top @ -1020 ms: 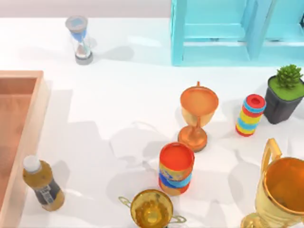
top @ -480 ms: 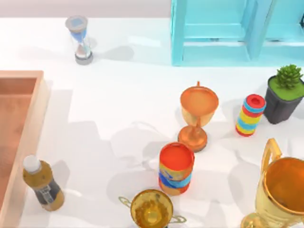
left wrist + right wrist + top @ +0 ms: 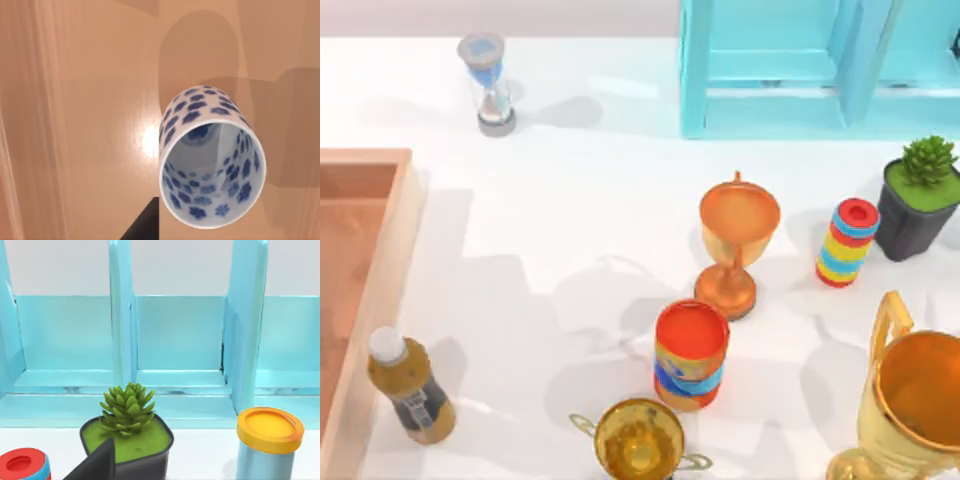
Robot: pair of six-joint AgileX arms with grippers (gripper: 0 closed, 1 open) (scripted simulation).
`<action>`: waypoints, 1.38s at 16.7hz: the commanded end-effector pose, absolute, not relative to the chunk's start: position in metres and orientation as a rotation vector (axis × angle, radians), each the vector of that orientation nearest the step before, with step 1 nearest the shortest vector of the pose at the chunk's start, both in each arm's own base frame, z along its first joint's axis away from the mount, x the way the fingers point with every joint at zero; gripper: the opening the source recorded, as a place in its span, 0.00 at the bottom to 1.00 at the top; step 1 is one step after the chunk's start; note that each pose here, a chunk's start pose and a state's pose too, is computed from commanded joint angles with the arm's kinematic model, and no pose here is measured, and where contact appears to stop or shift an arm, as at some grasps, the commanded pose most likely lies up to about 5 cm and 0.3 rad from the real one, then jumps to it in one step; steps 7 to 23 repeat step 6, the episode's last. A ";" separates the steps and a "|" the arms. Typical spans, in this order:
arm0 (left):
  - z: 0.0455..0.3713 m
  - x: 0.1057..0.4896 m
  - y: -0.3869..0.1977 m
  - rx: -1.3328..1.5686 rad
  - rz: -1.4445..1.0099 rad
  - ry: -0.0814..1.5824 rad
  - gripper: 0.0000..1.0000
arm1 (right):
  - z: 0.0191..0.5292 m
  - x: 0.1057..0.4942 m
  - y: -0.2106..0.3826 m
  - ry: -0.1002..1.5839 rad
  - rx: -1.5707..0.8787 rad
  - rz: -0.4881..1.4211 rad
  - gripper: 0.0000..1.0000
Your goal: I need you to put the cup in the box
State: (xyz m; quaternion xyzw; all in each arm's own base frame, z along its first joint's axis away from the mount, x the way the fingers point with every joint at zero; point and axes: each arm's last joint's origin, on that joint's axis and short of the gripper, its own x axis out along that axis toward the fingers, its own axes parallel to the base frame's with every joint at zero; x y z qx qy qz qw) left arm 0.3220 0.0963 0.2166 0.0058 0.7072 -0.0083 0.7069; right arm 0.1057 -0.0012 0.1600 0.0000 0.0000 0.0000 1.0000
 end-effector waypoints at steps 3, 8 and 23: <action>0.217 0.322 0.096 0.013 -0.018 1.571 1.00 | 0.160 0.106 -0.001 0.000 0.000 0.000 1.00; 0.217 0.322 0.096 0.013 -0.018 1.571 1.00 | 0.160 0.106 -0.001 0.000 0.000 0.000 1.00; 0.217 0.322 0.096 0.013 -0.018 1.571 1.00 | 0.160 0.106 -0.001 0.000 0.000 0.000 1.00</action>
